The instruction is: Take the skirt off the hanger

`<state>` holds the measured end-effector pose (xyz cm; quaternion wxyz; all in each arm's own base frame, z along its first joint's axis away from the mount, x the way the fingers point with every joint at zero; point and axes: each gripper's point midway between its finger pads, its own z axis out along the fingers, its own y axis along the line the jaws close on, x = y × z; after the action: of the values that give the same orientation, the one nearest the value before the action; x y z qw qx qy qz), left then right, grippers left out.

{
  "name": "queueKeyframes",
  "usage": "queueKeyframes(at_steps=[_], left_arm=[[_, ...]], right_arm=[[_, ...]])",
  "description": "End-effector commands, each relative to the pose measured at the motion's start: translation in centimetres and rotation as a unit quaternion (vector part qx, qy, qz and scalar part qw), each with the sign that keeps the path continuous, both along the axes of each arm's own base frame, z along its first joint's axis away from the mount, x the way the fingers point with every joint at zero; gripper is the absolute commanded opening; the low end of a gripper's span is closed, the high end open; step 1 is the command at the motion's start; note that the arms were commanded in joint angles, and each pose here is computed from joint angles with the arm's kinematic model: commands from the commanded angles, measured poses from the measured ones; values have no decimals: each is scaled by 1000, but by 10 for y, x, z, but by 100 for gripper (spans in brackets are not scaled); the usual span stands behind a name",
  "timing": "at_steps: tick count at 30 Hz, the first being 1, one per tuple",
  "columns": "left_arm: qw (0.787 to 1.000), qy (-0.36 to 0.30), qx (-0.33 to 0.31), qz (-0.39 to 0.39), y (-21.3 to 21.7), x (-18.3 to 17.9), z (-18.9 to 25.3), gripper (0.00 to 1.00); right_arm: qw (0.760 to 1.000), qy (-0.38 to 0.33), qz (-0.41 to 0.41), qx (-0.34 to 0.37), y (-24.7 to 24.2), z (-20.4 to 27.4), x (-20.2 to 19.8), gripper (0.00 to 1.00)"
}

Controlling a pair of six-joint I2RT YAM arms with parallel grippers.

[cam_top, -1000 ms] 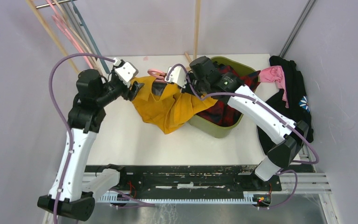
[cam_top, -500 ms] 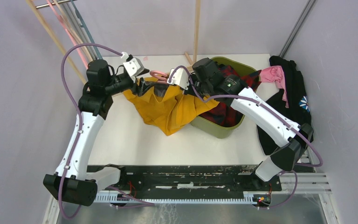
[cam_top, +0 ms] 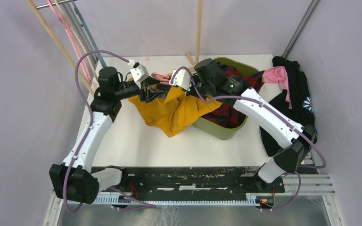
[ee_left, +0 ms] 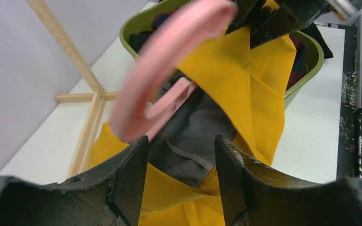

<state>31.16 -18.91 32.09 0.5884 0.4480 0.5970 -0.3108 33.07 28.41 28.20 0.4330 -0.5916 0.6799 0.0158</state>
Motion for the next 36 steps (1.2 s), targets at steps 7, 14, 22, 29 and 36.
queueKeyframes(at_steps=[7,14,22,29,36], left_arm=[[1000,-14,-20,-14,-14,18,-2,59],[1000,9,18,12,-6,22,-35,59],[993,40,99,51,13,31,-92,59],[977,51,168,118,46,37,-127,55],[977,38,172,118,49,31,-108,55]], right_arm=[[996,-70,-3,57,-6,66,0,1],[995,-81,-6,59,-10,74,0,1],[994,-97,-8,55,-17,84,-1,1],[993,-112,-13,46,-25,91,-2,1],[992,-116,-11,47,-22,93,1,1]])
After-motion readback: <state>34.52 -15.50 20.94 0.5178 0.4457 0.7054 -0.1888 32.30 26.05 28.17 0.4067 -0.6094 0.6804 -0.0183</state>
